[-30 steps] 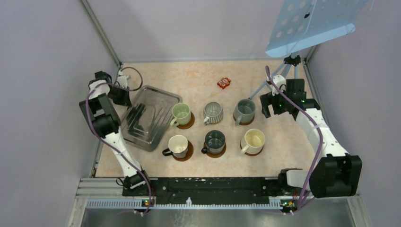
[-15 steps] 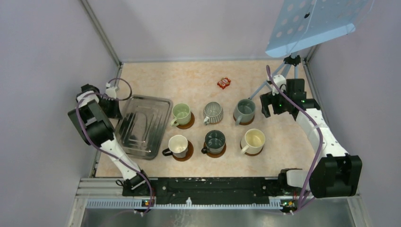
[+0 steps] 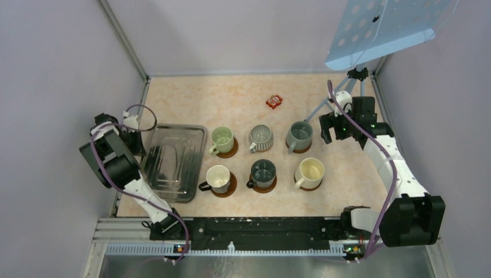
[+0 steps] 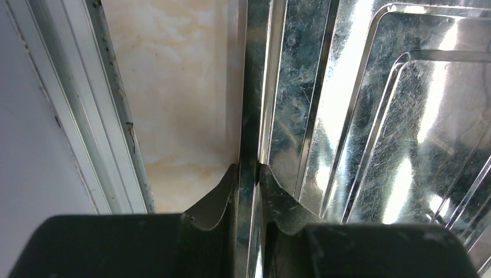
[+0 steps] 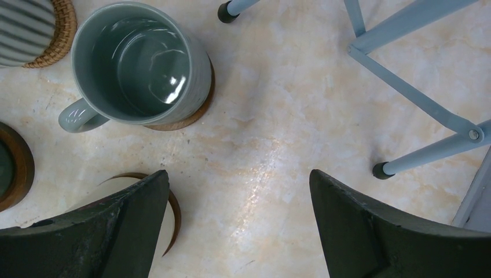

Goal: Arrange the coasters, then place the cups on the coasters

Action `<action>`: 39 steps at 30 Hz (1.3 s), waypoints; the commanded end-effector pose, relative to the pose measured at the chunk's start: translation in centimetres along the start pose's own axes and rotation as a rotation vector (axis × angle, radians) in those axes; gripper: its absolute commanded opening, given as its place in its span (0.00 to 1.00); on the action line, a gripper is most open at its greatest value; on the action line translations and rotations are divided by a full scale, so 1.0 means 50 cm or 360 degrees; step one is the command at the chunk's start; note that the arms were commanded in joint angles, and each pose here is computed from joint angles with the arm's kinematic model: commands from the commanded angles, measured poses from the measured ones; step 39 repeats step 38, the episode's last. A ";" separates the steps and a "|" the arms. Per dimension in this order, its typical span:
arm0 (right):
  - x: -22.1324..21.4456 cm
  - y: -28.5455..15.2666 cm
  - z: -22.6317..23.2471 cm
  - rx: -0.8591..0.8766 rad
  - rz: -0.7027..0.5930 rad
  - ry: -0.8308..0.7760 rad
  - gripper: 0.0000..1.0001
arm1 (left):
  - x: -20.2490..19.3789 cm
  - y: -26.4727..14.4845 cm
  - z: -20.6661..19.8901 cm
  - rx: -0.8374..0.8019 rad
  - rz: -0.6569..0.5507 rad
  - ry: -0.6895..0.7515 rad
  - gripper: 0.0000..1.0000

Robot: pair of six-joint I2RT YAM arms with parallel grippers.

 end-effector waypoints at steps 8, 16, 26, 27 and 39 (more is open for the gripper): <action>0.031 -0.036 0.018 0.0048 -0.0165 -0.0031 0.90 | 0.033 -0.086 0.001 0.0105 -0.0091 -0.0112 0.66; 0.038 -0.082 0.039 0.0079 -0.0349 0.0063 0.92 | 0.211 -0.202 -0.066 0.0099 -0.0398 0.0064 0.99; 0.021 -0.085 0.027 -0.0089 -0.0529 0.0348 0.92 | 0.353 -0.195 -0.288 -0.0053 -0.0542 0.0297 0.99; 0.021 -0.081 0.026 -0.0084 -0.0545 0.0407 0.92 | 0.350 -0.189 -0.307 -0.0072 -0.0558 0.0288 0.99; 0.020 -0.072 0.020 -0.0082 -0.0556 0.0385 0.92 | 0.324 -0.181 -0.361 -0.0126 -0.0586 0.0222 0.99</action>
Point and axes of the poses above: each gripper's point midway between its finger pads, its own y axis out along the fingers, its own z axis along the line the jaws close on, x = y × z, the point moved 6 cm from there along -y, back along the fingers, and after that the axes turned 10 degrees about y, right-handed, at the moved point
